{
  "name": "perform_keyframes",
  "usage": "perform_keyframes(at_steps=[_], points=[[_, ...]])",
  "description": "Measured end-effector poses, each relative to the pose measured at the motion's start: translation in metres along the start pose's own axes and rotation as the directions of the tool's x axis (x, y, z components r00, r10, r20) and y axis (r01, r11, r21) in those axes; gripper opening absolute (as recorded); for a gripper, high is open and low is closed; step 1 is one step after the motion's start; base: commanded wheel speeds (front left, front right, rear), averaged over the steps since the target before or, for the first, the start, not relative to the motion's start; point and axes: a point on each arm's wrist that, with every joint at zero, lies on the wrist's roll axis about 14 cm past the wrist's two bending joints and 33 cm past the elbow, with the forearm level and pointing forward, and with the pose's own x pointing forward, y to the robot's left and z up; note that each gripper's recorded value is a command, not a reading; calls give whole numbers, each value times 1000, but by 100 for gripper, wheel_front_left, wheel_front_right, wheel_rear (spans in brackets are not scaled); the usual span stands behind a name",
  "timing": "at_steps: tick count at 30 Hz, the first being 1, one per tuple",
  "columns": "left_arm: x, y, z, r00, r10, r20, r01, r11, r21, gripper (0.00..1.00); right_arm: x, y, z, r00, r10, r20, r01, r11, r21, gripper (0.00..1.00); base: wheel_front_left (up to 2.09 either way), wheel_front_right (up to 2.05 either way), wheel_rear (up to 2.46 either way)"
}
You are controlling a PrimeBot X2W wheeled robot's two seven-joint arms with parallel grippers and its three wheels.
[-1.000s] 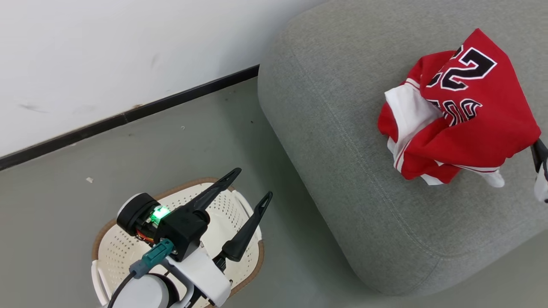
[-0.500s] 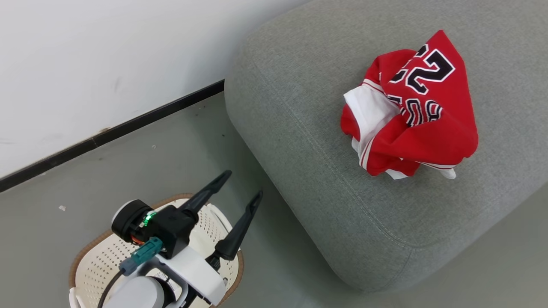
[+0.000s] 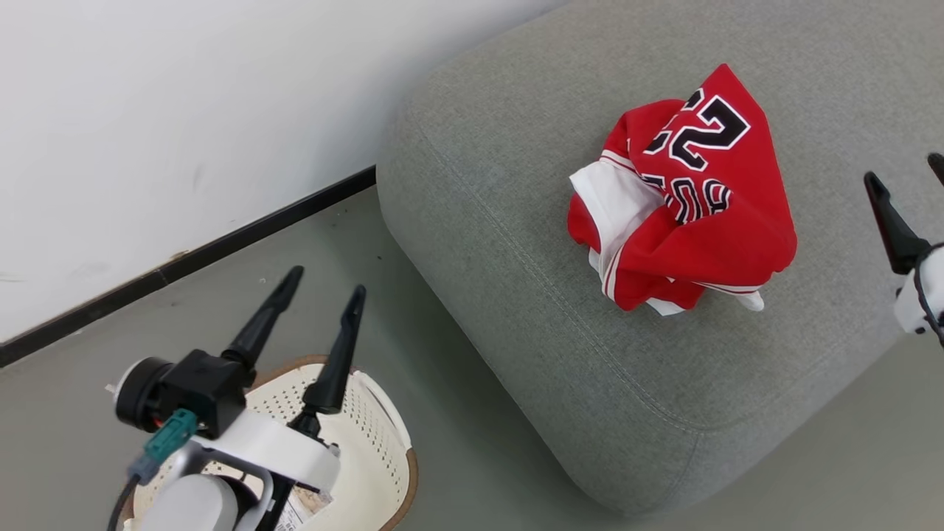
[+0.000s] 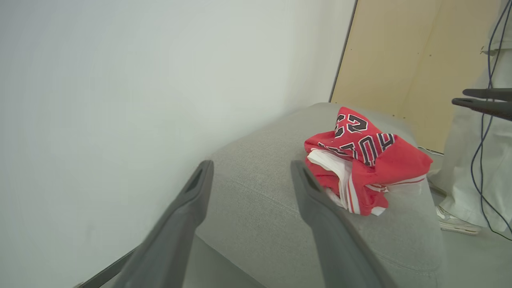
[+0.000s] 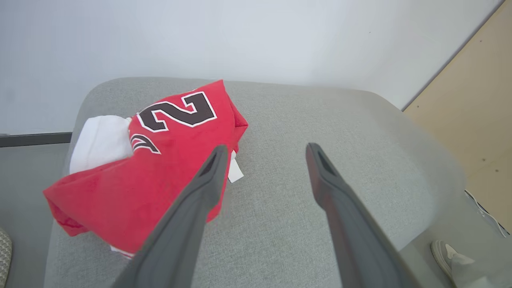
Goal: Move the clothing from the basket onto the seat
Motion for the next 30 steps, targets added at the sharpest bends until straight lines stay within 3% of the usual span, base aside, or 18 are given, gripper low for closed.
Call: perform_keyframes(at_steps=[6, 11, 19, 21, 30], points=[[-16, 29, 11, 991, 128, 37, -129, 991, 32, 100, 18, 37, 39, 989, 83, 125, -87, 996, 20, 100, 0, 0, 0], [-41, 63, 16, 960, 275, 50, -278, 958, 74, 100, 30, 78, 68, 962, 164, 220, -178, 983, 44, 100, 0, 0, 0], [-85, 104, 29, 883, 459, 98, -468, 874, 132, 100, 40, 138, 99, 913, 257, 318, -291, 955, 62, 100, 0, 0, 0], [-103, 116, 33, 847, 520, 111, -531, 834, 149, 100, 41, 163, 108, 893, 285, 347, -335, 938, 92, 100, 0, 0, 0], [-158, 141, 39, 742, 658, 126, -670, 721, 177, 100, 37, 215, 118, 851, 355, 388, -432, 892, 133, 100, 0, 0, 0]])
